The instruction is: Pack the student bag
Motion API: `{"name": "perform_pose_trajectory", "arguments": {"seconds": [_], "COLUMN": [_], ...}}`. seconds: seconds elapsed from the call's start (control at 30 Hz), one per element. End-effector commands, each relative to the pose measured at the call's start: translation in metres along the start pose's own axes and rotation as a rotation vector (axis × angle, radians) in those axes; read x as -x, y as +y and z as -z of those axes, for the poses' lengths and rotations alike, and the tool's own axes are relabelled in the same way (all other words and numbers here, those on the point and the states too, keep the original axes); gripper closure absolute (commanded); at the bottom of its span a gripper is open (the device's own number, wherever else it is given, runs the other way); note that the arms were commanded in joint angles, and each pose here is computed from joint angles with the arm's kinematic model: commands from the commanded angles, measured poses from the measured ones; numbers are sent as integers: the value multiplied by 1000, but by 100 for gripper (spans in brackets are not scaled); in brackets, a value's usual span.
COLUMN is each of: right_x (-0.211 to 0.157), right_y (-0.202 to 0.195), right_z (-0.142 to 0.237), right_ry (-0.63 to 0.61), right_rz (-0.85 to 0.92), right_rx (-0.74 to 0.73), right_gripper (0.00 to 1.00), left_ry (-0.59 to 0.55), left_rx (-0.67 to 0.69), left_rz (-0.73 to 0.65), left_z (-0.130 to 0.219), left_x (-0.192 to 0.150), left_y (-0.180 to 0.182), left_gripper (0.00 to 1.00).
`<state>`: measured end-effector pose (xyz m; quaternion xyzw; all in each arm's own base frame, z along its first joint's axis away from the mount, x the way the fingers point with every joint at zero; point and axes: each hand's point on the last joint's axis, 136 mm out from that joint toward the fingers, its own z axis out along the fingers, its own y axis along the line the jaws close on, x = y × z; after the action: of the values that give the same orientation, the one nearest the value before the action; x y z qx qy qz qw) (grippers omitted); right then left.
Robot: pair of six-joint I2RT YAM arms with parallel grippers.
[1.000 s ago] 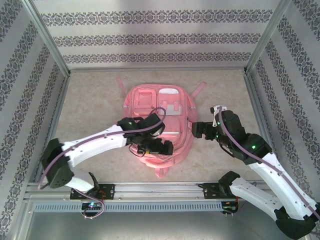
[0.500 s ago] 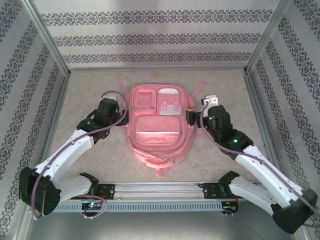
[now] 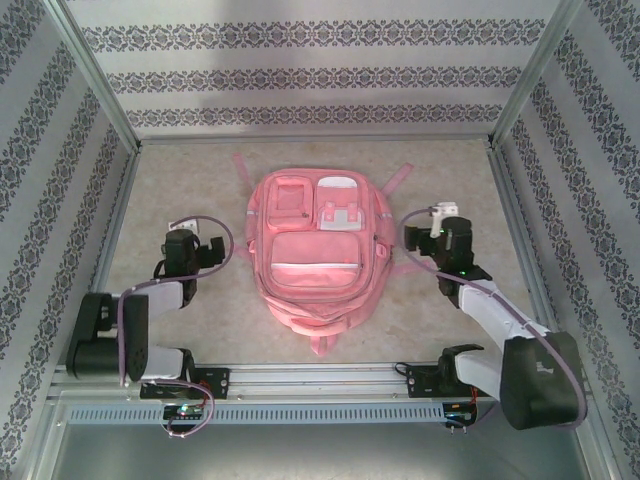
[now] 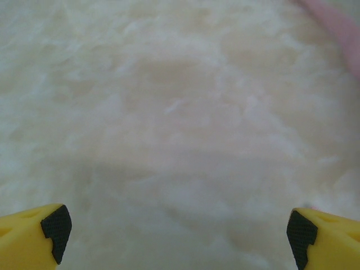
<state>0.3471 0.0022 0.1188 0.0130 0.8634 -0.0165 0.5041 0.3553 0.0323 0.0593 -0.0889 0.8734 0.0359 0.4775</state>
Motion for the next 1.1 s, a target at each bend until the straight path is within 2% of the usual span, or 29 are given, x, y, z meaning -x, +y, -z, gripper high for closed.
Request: {"name": "perform_pose_trajectory", "arguments": {"seconds": [0.0,0.03,0.07,0.1,0.13,0.17,0.33,0.5,0.53,0.63,0.7,1.07], "right_x": [3,-3,0,-3,0,4,22,8,8,3,14,13], "right_y": [-12,-17,-22,-23,-23,-23,-12,-22,-21,-21,-9,-9], "right_z": [-2,-2,-2,-1,0,2,-10,-21,-23,-43,-49,-48], "right_ry": [-90,-63,-80,-96,-133,-180,-289,-383,-386,-207,-221,-217], "right_rz": [-174,-192,-202,-202,-195,-192,-145,-164,-167,-101,-39,-35], "right_rx": [79,72,64,68,73,78,155,79,87,-52,-68,-62], "right_gripper": [2,2,2,2,2,2,2,2,2,2,2,2], "left_ry": [-275,-307,-244,-210,-228,-170,-178,-166,-160,-163,-163,-164], "left_rx": [-100,-150,-199,-196,-224,-232,-190,-178,-168,-158,-157,-147], "left_rz": [-1,-11,-46,-63,-72,-84,-97,-98,-97,-100,-101,-107], "left_z": [-6,-6,-6,-11,-14,-18,-19,-20,-20,-21,-20,-20], "left_x": [41,45,41,40,43,36,40,39,39,40,39,39], "left_y": [-12,-19,-27,-29,-36,-38,-37,-36,-35,-35,-35,-35], "left_gripper": [1,1,1,1,1,1,1,1,1,1,1,1]}}
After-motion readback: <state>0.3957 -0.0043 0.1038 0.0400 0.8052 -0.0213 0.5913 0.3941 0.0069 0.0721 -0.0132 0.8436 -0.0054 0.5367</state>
